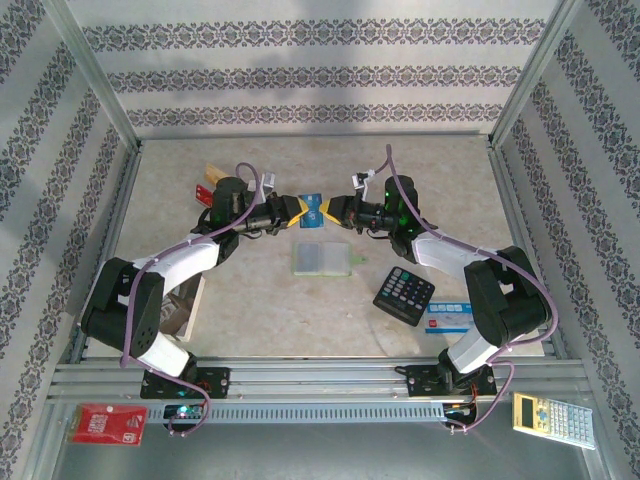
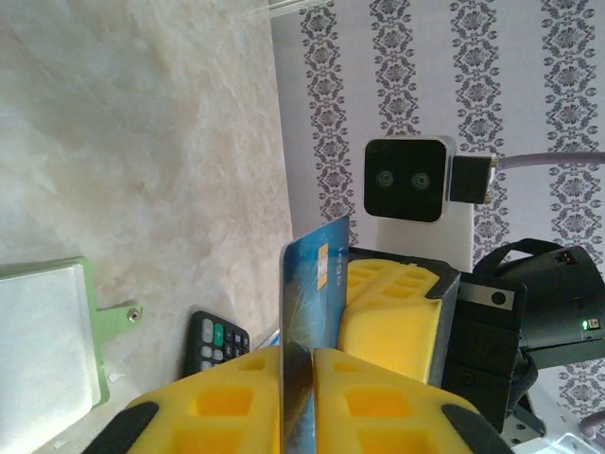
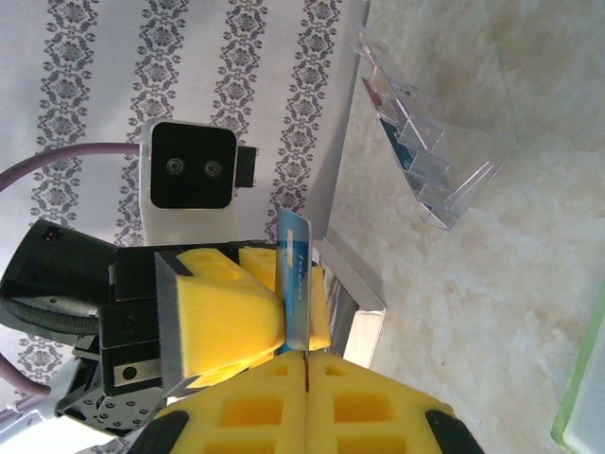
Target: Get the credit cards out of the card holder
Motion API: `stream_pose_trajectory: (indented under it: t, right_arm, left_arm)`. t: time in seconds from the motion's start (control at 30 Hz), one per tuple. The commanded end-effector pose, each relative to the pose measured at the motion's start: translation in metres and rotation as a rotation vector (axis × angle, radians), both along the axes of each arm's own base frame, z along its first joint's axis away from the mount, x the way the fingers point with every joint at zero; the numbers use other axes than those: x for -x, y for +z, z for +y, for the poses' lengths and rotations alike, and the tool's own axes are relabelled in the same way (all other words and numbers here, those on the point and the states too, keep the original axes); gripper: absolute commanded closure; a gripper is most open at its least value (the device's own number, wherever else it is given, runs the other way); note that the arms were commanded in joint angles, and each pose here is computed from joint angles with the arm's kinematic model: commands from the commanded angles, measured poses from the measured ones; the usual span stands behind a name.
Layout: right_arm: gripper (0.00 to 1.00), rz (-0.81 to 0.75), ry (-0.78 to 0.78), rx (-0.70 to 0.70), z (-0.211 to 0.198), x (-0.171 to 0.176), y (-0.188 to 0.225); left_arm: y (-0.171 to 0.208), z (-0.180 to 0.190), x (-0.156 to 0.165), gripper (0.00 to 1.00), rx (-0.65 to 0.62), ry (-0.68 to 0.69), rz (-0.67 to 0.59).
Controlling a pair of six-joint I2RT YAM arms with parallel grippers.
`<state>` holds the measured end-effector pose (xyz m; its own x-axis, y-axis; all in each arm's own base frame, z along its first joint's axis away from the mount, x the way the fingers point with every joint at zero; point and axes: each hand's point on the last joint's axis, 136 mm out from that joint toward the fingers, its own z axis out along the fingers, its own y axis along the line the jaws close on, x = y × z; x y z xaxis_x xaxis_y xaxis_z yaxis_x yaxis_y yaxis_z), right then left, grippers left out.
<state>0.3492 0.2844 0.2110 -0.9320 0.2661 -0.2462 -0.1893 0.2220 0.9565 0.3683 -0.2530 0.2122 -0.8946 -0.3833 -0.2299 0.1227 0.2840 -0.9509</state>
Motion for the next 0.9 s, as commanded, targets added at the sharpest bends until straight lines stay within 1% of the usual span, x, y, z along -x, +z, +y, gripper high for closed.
stream_pose_trajectory:
  t: [0.0, 0.03, 0.07, 0.2, 0.33, 0.4, 0.5, 0.6, 0.67, 0.7, 0.8, 0.87]
  right_arm:
    - [0.94, -0.018, -0.005, -0.012, -0.002, -0.005, 0.002]
    - [0.9, -0.013, -0.011, -0.008, -0.003, -0.005, 0.001]
    - [0.84, -0.007, -0.021, -0.001, -0.005, -0.007, -0.001]
    - [0.62, 0.007, -0.089, 0.022, -0.021, -0.014, -0.009]
    - [0.52, 0.028, -0.148, 0.093, -0.038, -0.018, -0.022]
    - [0.48, 0.046, -0.179, 0.145, -0.047, -0.019, -0.032]
    - [0.38, 0.082, -0.224, 0.232, -0.061, -0.018, -0.05]
    - [0.28, 0.113, -0.249, 0.34, -0.073, -0.015, -0.067]
    - [0.23, 0.118, -0.261, 0.394, -0.079, -0.013, -0.074]
    - [0.19, 0.117, -0.267, 0.415, -0.082, -0.012, -0.077]
    - [0.03, 0.112, -0.278, 0.453, -0.087, -0.011, -0.082]
    - [0.02, 0.098, -0.282, 0.472, -0.088, -0.01, -0.083]
  left_arm:
    - [0.005, 0.003, -0.001, 0.92, 0.012, -0.001, -0.027]
    - [0.005, 0.005, -0.002, 0.95, 0.008, 0.007, -0.025]
    - [0.003, 0.007, -0.003, 1.0, 0.001, 0.013, -0.021]
    - [-0.008, 0.02, -0.004, 1.0, -0.05, 0.051, 0.014]
    - [-0.028, 0.054, -0.004, 1.0, -0.154, 0.155, 0.068]
    - [-0.04, 0.079, -0.001, 1.0, -0.248, 0.223, 0.108]
    - [-0.053, 0.118, 0.005, 1.0, -0.392, 0.33, 0.172]
    - [-0.061, 0.155, 0.013, 1.0, -0.552, 0.442, 0.239]
    - [-0.063, 0.173, 0.016, 1.0, -0.647, 0.501, 0.272]
    - [-0.064, 0.181, 0.017, 1.0, -0.68, 0.527, 0.291]
    - [-0.065, 0.194, 0.014, 1.0, -0.725, 0.602, 0.33]
    - [-0.066, 0.202, 0.009, 1.0, -0.745, 0.649, 0.358]
